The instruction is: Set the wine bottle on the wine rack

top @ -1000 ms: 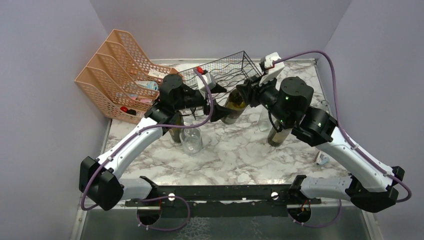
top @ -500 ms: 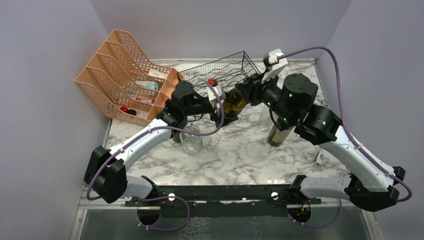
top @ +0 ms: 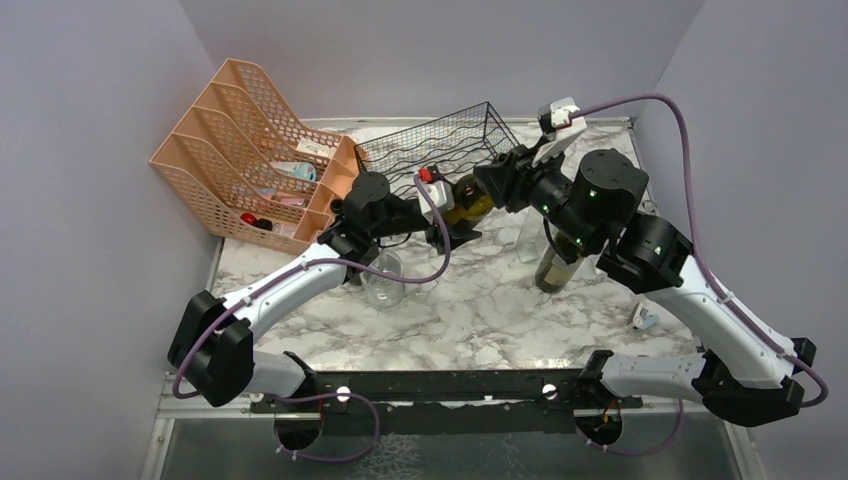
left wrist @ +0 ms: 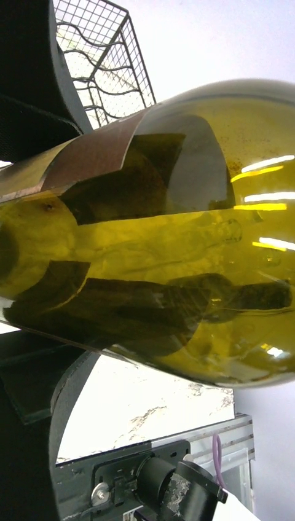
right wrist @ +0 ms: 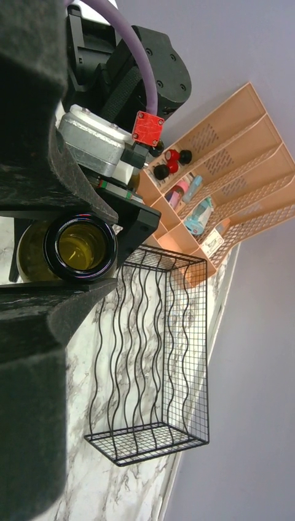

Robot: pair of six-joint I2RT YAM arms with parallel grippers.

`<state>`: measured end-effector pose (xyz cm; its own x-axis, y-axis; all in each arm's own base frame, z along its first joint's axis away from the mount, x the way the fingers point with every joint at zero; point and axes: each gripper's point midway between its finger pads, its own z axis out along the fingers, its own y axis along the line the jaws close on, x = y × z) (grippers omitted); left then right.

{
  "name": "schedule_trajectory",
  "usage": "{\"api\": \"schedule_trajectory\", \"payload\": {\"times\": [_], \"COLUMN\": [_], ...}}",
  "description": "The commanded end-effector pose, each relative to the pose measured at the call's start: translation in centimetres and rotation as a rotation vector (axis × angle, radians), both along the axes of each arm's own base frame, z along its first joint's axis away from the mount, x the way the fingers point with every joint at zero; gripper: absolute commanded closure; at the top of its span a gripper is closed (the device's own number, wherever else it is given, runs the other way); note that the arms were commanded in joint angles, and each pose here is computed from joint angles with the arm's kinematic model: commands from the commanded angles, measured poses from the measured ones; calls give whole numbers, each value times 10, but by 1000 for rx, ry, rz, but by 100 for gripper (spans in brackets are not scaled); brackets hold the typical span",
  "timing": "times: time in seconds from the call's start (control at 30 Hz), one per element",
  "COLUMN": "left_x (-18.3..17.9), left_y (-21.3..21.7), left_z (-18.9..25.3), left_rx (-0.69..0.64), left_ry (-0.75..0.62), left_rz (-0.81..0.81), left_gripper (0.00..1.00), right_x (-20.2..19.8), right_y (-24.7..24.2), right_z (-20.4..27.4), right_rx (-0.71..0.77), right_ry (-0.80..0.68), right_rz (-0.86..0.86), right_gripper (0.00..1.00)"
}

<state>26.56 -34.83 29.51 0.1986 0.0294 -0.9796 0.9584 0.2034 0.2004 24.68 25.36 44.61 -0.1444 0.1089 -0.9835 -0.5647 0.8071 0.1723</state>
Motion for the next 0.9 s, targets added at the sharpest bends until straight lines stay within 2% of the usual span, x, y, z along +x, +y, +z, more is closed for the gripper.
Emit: {"api": "schedule_trajectory", "payload": {"times": [0.0, 0.03, 0.07, 0.1, 0.13, 0.17, 0.2, 0.37, 0.63, 0.87], "left_x": [14, 16, 19, 24, 28, 32, 34, 37, 50, 78], "left_y": [7, 7, 8, 9, 9, 9, 9, 9, 11, 11], "left_z": [29, 29, 32, 36, 40, 45, 50, 48, 56, 66], "left_rx": [-49, -44, -41, -41, -43, -45, -49, 2, 156, 355], "left_ry": [-150, -169, -193, -214, -233, -247, -262, -411, -868, -1221], "left_rz": [77, 83, 98, 116, 132, 149, 157, 144, 141, 182], "left_gripper": [68, 91, 100, 100, 100, 100, 100, 100, 100, 100], "right_x": [-19, -20, -22, -24, -26, -29, -30, -39, -48, -44], "right_y": [-13, -14, -16, -18, -21, -25, -29, -43, -44, -40], "right_z": [39, 35, 33, 29, 25, 23, 20, 15, 0, -34], "right_rx": [119, 107, 97, 83, 67, 53, 32, -30, -137, -265], "right_ry": [-31, -20, -12, -4, -1, -4, -1, 41, 76, 201], "right_rz": [25, 28, 29, 33, 36, 37, 31, 25, 80, 64], "right_gripper": [98, 92, 73, 48, 32, 22, 19, 17, 17, 25]}}
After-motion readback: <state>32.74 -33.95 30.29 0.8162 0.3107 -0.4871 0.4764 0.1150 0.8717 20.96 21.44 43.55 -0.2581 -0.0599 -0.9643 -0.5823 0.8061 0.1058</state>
